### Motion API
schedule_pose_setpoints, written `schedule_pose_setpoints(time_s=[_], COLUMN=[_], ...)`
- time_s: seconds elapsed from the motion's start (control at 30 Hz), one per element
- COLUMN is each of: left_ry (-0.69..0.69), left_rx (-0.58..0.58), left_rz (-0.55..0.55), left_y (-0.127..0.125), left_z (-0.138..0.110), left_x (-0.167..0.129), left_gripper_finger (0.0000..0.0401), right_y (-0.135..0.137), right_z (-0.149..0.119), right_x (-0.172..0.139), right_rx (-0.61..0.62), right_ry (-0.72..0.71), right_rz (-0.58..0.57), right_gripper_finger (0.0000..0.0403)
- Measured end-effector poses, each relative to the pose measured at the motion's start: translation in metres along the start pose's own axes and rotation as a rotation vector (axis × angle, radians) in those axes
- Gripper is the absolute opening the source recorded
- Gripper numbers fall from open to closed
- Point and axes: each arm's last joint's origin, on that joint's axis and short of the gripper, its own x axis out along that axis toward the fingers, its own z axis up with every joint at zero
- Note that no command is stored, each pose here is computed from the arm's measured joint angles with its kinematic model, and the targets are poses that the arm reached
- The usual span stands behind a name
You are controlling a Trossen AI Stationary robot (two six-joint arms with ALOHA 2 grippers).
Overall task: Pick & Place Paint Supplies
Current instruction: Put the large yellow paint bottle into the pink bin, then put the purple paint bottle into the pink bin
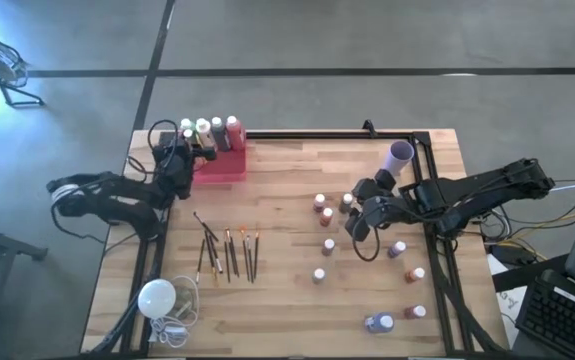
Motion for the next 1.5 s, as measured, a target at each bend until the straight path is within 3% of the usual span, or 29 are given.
schedule_pose_setpoints(time_s=[0.9,1.27,1.5], left_ry=[-0.004,-0.018,-0.072], left_rx=[0.033,0.04,0.012], left_rz=[0.01,0.009,-0.044], left_y=[-0.006,-0.004,-0.008], left_z=[-0.015,-0.01,0.005], left_x=[0.013,0.011,0.001], left_gripper_finger=[0.0135,0.0203,0.0209], right_y=[0.0,0.0,0.0], right_z=[0.0,-0.001,-0.001], right_x=[0.0,0.0,0.0], right_rx=[-0.001,-0.005,-0.006], right_ry=[0.008,0.013,0.013], right_rz=[0.01,0.017,0.017], right_gripper_finger=[0.0193,0.0177,0.0165])
